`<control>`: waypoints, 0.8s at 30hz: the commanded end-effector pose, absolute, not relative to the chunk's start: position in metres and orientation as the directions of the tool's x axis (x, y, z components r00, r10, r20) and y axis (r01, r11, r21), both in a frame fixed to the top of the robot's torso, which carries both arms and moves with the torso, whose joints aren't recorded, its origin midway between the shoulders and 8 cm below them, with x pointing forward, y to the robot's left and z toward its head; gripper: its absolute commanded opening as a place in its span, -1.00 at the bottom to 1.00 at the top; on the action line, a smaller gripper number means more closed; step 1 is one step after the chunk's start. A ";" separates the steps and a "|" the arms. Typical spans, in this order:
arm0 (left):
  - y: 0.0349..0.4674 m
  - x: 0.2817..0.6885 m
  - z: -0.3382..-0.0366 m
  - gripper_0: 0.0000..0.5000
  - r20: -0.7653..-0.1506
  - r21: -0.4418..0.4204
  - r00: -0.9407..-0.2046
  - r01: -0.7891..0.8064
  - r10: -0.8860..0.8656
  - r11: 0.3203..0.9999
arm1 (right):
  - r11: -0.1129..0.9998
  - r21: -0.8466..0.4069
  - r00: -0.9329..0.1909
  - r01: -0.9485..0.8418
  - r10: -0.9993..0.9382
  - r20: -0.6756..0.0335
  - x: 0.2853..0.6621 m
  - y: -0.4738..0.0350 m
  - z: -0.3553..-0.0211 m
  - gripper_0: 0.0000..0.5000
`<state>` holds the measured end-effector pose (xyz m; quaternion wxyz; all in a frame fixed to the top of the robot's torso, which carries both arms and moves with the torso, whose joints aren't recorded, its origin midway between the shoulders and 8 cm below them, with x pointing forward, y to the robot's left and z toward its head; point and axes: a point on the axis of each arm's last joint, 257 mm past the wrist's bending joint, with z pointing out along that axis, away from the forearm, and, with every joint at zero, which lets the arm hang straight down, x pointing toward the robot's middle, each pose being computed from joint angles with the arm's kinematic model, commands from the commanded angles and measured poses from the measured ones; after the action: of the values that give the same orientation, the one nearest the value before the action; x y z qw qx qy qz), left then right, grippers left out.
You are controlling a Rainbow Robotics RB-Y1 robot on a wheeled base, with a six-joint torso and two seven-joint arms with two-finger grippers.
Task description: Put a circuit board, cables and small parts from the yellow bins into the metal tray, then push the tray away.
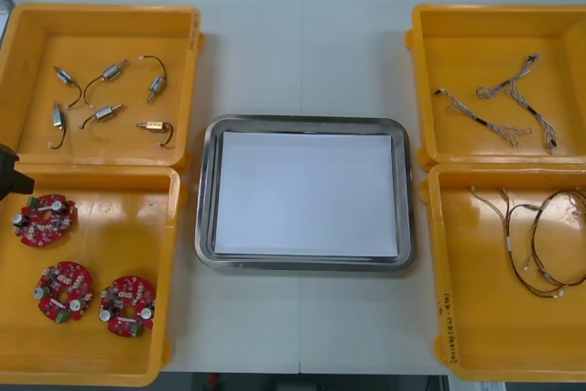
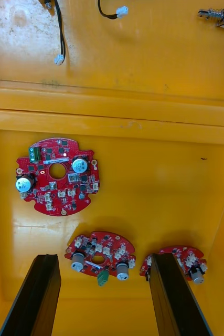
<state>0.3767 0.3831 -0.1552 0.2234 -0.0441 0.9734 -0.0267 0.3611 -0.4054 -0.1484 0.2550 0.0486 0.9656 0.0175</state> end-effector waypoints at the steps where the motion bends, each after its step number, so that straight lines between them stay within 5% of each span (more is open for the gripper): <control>1: 0.397 0.376 -0.137 1.00 -0.464 0.022 -0.886 0.000 0.010 1.000 | 0.992 0.044 -0.845 0.122 0.127 -0.519 0.364 -0.417 -0.130 1.00; 18: 0.397 0.376 -0.137 1.00 -0.464 0.022 -0.886 0.000 0.010 1.000 | 0.988 0.055 -0.857 0.144 0.152 -0.493 0.359 -0.417 -0.145 1.00; 19: 0.396 0.366 -0.159 1.00 -0.412 0.004 -0.911 -0.005 -0.003 1.000 | 0.989 0.050 -0.858 0.143 0.149 -0.491 0.359 -0.417 -0.146 1.00; 24: 0.399 0.366 -0.156 1.00 -0.411 0.016 -0.912 -0.005 0.002 1.000 | 0.988 0.045 -0.858 0.148 0.151 -0.491 0.359 -0.418 -0.147 1.00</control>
<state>0.3717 0.3852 -0.1618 0.2147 -0.0470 0.9752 -0.0257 0.3613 -0.4099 -0.1495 0.2542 0.0548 0.9655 0.0123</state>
